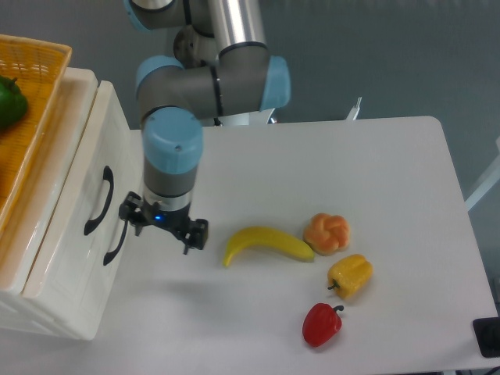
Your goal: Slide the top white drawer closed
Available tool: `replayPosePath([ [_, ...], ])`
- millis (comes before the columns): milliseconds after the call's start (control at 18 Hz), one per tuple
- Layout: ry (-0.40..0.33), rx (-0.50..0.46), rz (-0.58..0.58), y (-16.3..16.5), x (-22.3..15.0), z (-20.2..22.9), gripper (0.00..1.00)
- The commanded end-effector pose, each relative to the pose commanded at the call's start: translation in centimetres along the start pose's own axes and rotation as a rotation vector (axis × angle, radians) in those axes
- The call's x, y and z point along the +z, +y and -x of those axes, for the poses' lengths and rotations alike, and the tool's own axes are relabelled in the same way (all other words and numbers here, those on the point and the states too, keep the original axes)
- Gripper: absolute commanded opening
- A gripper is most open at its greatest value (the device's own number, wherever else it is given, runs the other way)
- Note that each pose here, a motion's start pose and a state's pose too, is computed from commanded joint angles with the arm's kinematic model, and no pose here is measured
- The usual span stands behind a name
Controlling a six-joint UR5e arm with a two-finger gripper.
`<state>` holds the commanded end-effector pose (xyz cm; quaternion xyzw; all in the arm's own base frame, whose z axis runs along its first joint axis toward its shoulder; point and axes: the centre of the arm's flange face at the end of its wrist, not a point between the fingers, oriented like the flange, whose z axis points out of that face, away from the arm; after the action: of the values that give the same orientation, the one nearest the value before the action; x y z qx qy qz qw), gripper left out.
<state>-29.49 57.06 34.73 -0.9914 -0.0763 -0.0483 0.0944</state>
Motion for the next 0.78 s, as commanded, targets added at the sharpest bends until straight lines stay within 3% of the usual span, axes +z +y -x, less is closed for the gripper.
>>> replayPosePath([
  [333,-0.112,0.08,0.057,2.2,-1.4,5.3,1.0],
  [611,-0.217,0.286,0.156,3.2,-2.6,7.4,1.0],
  [778,-0.254,0.343,0.191,3.4,-3.2,7.7,1.0],
])
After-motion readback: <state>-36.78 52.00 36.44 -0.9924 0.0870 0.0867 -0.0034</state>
